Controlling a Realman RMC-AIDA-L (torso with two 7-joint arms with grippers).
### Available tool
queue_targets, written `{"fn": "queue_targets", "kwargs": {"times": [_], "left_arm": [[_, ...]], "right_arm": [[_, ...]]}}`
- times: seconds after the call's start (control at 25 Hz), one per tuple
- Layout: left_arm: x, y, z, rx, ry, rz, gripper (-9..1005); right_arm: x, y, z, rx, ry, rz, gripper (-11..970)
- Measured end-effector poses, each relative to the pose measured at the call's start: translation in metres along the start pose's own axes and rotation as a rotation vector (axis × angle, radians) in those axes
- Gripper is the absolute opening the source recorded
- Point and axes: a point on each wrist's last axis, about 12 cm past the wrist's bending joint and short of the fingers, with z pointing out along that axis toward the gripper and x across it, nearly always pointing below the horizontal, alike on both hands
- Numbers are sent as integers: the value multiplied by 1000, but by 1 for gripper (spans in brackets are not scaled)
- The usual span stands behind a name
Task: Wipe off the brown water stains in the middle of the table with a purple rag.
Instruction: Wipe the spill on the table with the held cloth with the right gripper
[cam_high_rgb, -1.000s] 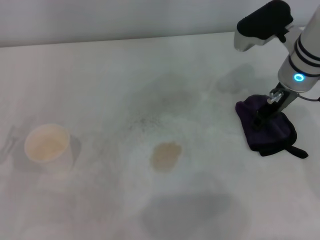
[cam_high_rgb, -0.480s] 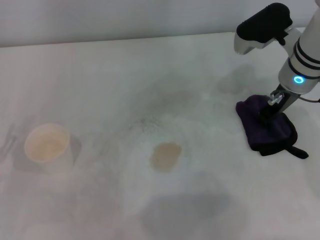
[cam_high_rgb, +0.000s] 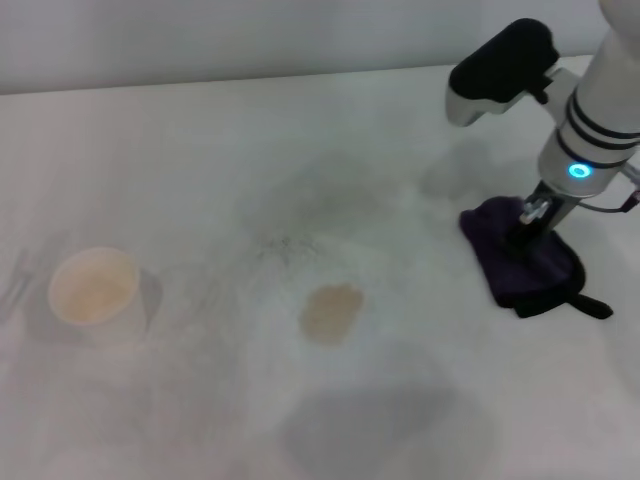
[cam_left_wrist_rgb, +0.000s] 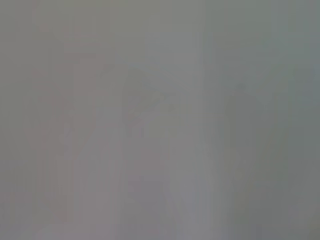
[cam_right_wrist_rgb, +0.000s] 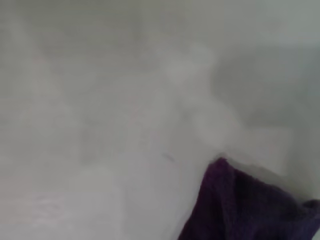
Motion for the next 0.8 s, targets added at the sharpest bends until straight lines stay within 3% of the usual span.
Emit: {"fn": "queue_targets", "kwargs": {"times": [0.28,0.8], "left_arm": [[1,0,1,0,7,0,891],[0,-6,8,27,7,20,891]], "right_arm": [[-13,29,-8,-54,-25,-92,78],[-48,112,-20,-132,-28,-343,77]]}}
